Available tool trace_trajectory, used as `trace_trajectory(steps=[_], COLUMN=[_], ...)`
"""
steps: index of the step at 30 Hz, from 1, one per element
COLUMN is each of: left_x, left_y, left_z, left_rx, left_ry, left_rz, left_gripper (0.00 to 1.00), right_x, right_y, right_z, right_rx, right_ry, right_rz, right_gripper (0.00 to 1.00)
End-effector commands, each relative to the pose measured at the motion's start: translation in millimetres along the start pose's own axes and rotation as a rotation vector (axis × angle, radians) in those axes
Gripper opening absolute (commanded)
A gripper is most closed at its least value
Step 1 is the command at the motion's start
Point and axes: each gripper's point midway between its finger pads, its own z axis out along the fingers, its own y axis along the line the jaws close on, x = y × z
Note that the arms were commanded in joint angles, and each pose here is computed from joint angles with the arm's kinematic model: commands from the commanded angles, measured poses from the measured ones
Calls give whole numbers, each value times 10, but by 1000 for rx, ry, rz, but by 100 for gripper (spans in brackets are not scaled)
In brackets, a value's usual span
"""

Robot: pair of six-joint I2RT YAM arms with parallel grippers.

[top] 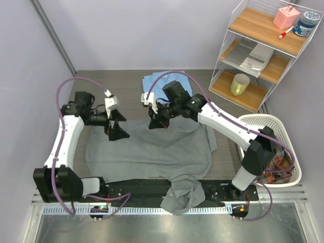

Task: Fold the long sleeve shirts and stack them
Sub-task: Fold the shirt

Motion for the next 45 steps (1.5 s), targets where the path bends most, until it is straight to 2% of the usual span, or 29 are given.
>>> trace_trajectory(steps=[1, 2, 3, 6, 11, 13, 16, 17, 19, 20, 21, 22, 23, 24, 25, 26, 27, 29, 30, 32, 38, 45], left_x=[-248, -258, -281, -266, -250, -222, -182, -121, -43, 37, 54, 81, 173, 218, 282, 307, 442, 507, 515, 520, 423, 542], left_y=[-225, -175, -229, -305, -355, -345, -371, -403, -456, -500, -517, -544, -625, -662, -726, -742, -851, -913, -928, -972, -980, -1198], left_z=[334, 404, 566, 811, 1020, 1072, 1112, 1104, 1083, 1071, 1057, 1055, 1022, 1010, 1002, 987, 928, 919, 923, 991, 1316, 1748], left_rx=[31, -7, 18, 35, 70, 69, 92, 108, 137, 160, 167, 190, 219, 238, 267, 293, 338, 380, 385, 407, 394, 440], left_ry=[-116, -112, -120, -78, -57, -47, -36, -17, 7, 32, 39, 43, 77, 92, 117, 125, 170, 203, 209, 220, 237, 328], left_rz=[104, 89, 161, 235, 248, 252, 258, 250, 256, 272, 282, 340, 328, 354, 365, 451, 424, 488, 490, 512, 428, 356], left_gripper=[100, 100, 100, 100, 100, 95, 56, 37, 16, 3, 1, 0, 0, 0, 0, 0, 0, 0, 2, 6, 12, 21], right_x=[-276, -272, -263, -278, -294, -325, -324, -307, -274, -164, -162, -111, 58, 119, 137, 239, 357, 538, 660, 895, 1684, 2446], right_y=[113, 140, 180, 251, 294, 308, 293, 283, 242, 227, 246, 220, 158, 106, 69, 13, -212, -444, -619, -886, -1493, -1790], right_z=[-130, -129, -124, -144, -158, -173, -186, -195, -291, -338, -452, -524, -610, -722, -862, -938, -1123, -1205, -1283, -1174, -1028, -1023], right_rx=[32, 27, 22, 16, 19, 22, 38, 48, 93, 107, 127, 150, 173, 199, 231, 252, 323, 370, 408, 416, 444, 486], right_ry=[-91, -89, -87, -91, -101, -118, -123, -116, -103, -72, -75, -64, -33, -31, -40, -27, -27, -9, 1, 48, 201, 342], right_rz=[-36, -39, -42, -57, -69, -74, -75, -70, -68, -52, -63, -65, -28, -8, 7, 44, 102, 201, 258, 370, 584, 696], right_gripper=[1, 1, 1, 1, 1, 1, 2, 11, 18, 29, 36, 41, 51, 55, 58, 62, 65, 68, 67, 63, 40, 36])
